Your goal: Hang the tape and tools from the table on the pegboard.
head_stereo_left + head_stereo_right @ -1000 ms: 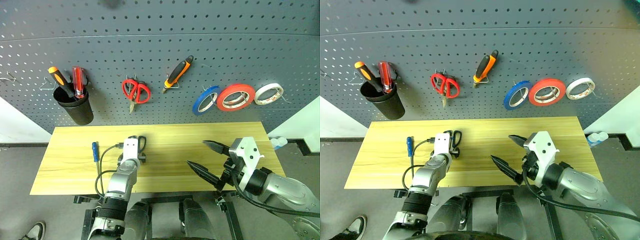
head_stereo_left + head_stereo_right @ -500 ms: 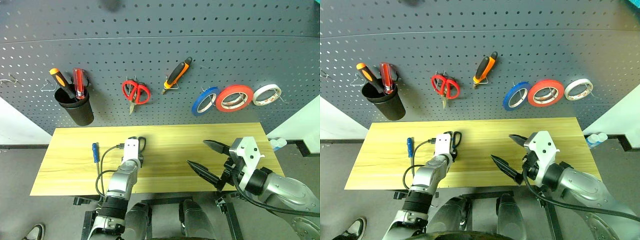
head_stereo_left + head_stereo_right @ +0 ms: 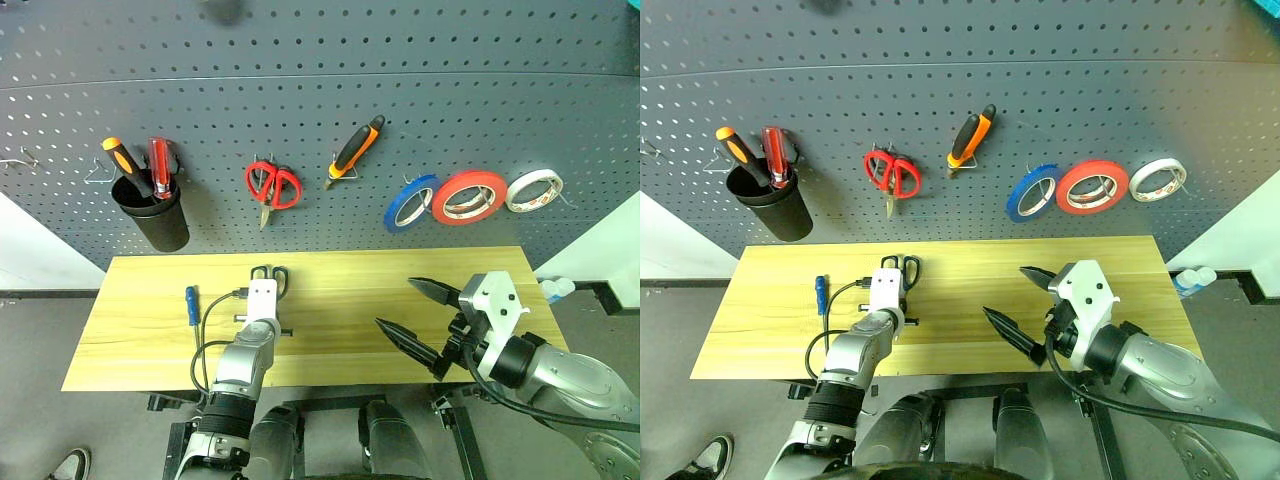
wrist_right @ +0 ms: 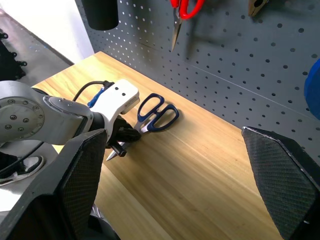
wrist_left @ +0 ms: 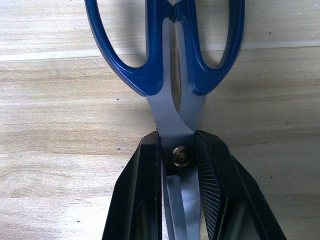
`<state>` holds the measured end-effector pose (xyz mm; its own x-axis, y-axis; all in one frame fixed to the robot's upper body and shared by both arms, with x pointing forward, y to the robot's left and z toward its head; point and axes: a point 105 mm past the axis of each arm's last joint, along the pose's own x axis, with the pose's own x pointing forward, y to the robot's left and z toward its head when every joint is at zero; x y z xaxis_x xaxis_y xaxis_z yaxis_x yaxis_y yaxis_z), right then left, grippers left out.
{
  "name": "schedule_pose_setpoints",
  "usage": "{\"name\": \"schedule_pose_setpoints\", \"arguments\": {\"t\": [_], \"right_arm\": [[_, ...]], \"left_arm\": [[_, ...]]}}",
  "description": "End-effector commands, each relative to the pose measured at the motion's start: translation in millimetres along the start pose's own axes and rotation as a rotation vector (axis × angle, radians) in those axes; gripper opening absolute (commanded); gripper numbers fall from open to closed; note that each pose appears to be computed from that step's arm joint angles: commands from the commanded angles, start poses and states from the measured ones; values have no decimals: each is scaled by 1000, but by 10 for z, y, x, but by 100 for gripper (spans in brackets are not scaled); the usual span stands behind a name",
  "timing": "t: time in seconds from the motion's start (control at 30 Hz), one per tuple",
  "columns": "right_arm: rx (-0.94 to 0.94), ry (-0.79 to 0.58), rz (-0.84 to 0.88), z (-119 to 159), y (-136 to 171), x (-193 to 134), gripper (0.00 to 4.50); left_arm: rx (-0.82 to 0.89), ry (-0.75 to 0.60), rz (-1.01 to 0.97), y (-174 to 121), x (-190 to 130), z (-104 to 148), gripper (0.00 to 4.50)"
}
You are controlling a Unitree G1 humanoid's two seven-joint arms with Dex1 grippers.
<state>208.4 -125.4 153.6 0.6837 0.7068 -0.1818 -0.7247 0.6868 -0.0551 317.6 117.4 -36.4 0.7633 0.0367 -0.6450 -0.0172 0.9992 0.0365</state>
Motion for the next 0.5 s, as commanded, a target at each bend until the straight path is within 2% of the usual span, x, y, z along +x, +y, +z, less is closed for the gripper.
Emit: {"name": "schedule_pose_setpoints", "arguments": {"t": [0.03, 0.17, 0.5], "right_arm": [[-43, -40, 2, 104, 27, -12, 450], [-45, -37, 1, 92, 26, -6, 450], [-51, -37, 5, 94, 34, -1, 450]], "left_arm": [[2, 41, -24, -90, -5, -123, 62], [22, -35, -95, -181, -36, -7, 61], [33, -81, -133, -199, -114, 59, 58]]}}
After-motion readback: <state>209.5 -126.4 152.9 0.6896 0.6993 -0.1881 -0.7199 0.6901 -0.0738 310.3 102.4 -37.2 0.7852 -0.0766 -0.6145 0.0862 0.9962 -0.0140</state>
